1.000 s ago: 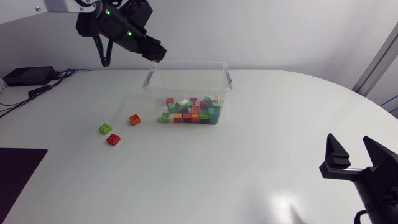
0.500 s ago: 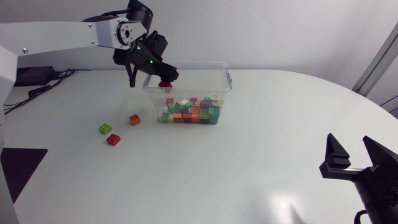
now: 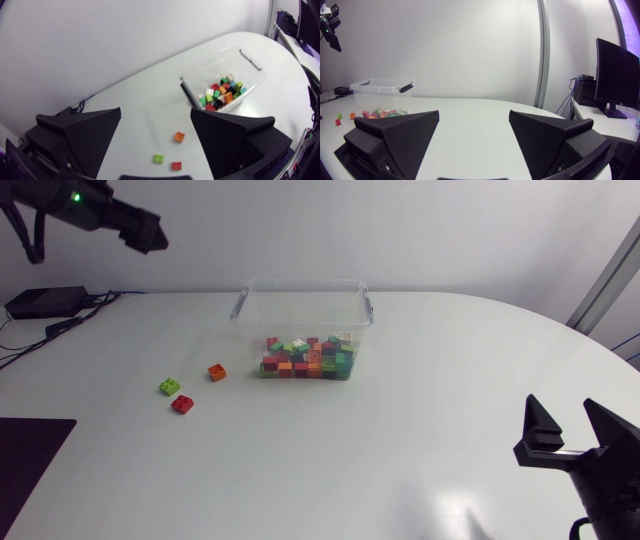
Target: Place the duplo bricks in the container
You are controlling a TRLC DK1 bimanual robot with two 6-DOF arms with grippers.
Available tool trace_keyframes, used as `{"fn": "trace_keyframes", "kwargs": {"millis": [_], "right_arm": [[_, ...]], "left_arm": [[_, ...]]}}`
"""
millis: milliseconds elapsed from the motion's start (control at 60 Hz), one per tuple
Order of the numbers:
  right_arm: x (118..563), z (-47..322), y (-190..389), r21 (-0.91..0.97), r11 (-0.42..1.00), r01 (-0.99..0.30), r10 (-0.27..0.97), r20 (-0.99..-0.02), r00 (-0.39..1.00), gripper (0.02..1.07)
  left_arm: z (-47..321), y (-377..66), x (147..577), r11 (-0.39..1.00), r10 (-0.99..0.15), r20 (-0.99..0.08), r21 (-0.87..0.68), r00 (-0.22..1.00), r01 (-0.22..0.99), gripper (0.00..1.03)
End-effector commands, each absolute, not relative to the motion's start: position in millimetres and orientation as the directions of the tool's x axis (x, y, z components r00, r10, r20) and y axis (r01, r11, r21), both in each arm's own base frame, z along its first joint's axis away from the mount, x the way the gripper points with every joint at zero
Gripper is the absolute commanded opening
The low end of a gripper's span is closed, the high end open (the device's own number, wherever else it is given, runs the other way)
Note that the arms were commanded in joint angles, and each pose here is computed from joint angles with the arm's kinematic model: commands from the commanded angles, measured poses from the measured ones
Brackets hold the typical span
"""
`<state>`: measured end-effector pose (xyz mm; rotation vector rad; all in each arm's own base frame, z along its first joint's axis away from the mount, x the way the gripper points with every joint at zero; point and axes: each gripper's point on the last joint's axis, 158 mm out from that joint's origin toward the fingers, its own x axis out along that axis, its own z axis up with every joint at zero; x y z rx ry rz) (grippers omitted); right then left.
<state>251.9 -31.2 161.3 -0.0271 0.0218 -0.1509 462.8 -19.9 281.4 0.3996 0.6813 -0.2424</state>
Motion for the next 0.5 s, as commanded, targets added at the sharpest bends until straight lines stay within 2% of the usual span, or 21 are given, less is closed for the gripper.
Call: {"fn": "trace_keyframes", "kwargs": {"millis": [0,50,200,333,483], "right_arm": [[252.5,154.1,-29.6,-0.013,0.99,0.143,-0.143,-0.032,0.989,1.03],[252.5,154.1,-29.6,-0.013,0.99,0.143,-0.143,-0.032,0.989,1.03],[252.5,153.7,-29.6,-0.013,0.99,0.143,-0.143,-0.034,0.989,1.03],[252.5,153.7,-29.6,-0.013,0.99,0.143,-0.143,-0.034,0.989,1.03],[252.5,153.7,-29.6,-0.013,0.99,0.143,-0.143,-0.034,0.989,1.03]], "left_arm": [[215.2,12.2,450.1,0.877,-0.037,-0.773,0.28,0.634,0.392,0.98],[185.9,41.1,442.4,0.87,-0.001,-0.812,0.287,0.584,0.401,0.98],[121.8,73.5,427.7,0.854,0.021,-0.884,0.258,0.466,0.451,0.98],[75.6,81.6,424.3,0.852,0.01,-0.926,0.205,0.376,0.482,0.96],[35.1,79.6,433.8,0.849,-0.004,-0.944,0.171,0.329,0.501,0.94]]}}
